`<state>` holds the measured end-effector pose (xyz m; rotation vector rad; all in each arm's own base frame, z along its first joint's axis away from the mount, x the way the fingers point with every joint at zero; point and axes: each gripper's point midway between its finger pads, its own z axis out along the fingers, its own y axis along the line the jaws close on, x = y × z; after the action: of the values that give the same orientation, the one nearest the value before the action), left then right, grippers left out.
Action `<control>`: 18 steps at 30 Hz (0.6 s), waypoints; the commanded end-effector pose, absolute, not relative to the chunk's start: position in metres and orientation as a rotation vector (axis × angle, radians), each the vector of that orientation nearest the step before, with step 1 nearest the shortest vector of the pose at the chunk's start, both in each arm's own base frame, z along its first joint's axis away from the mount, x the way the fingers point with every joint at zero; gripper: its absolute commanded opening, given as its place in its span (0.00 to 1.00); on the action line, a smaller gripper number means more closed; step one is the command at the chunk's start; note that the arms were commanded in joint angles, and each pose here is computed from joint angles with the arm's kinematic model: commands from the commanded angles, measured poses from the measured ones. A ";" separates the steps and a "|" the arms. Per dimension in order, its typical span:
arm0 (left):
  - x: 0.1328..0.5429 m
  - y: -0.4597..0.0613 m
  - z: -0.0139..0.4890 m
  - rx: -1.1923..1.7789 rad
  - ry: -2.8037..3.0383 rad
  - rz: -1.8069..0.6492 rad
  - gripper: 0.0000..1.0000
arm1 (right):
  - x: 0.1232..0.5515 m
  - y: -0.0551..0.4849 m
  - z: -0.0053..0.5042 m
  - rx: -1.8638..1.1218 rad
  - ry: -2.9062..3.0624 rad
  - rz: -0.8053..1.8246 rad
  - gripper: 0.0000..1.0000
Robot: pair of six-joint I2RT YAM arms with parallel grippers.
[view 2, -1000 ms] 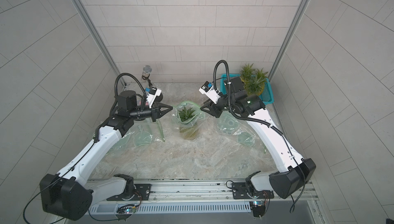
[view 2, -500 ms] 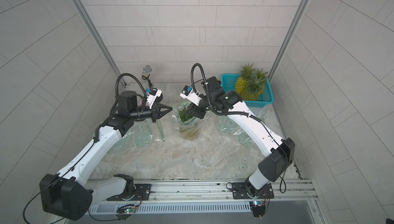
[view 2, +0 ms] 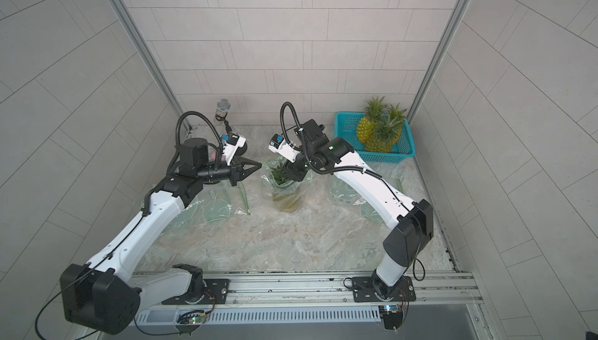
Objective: Open the zip-top bag and take out the pineapple
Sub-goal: Pick up the pineapple from the zipper food storage bag.
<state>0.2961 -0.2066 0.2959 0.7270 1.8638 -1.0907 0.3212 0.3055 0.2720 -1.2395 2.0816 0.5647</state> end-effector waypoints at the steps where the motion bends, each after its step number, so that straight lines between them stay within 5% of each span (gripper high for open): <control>1: 0.294 -0.207 0.312 0.766 1.809 -1.066 0.00 | 0.329 0.306 0.272 -1.212 2.083 0.514 0.45; 18: 0.294 -0.207 0.311 0.765 1.816 -1.061 0.00 | 0.326 0.307 0.224 -1.325 2.236 0.444 0.47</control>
<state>0.2958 -0.2064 0.2948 0.7302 1.8665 -1.0869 0.3374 0.3148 0.2331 -1.2683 2.1748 0.4863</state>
